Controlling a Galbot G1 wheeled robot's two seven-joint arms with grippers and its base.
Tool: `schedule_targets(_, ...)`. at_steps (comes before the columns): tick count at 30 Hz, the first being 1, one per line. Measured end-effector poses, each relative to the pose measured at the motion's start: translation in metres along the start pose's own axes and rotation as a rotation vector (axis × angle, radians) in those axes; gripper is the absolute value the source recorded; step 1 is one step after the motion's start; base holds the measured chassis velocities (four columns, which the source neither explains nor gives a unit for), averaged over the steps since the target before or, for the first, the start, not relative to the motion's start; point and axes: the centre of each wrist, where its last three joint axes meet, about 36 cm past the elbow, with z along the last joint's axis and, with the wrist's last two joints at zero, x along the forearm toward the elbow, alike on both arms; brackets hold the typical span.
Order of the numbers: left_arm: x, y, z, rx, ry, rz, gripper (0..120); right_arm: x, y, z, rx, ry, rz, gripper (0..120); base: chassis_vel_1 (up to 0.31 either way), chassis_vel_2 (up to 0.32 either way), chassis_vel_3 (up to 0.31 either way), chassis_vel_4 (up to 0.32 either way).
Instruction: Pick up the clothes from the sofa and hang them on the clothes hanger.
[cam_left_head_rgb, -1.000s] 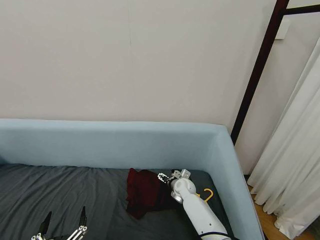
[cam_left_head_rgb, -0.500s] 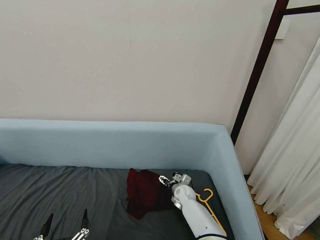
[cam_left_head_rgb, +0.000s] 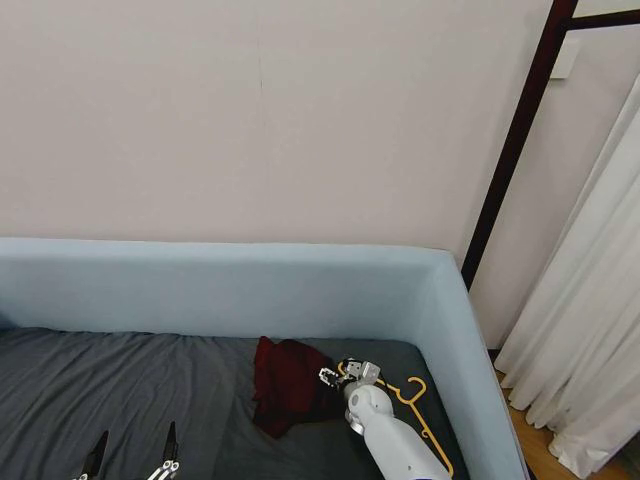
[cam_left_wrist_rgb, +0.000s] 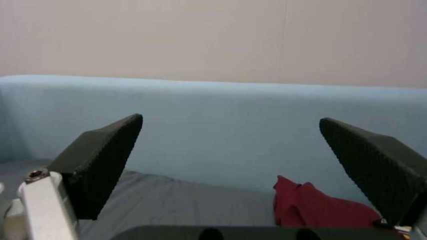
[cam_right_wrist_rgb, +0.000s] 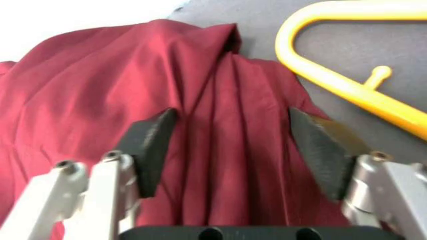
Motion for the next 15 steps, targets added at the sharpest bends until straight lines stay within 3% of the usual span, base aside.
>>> schedule_targets(2,0.000,0.000,0.000,0.000,0.000,-0.001,100,0.000,0.001,0.000,0.004,0.000,-0.004,58,0.000,0.000,0.000,0.000)
schedule_targets(6,0.000,0.001,0.004,0.000,0.002,-0.006,100,0.001,0.007,0.003,0.026,0.003,-0.029,39,0.000,0.000,0.000,0.000)
schedule_targets(15,-0.002,-0.003,0.008,0.006,0.001,-0.013,100,0.002,0.012,0.010,0.075,0.004,-0.082,8,0.000,0.000,0.000,0.000)
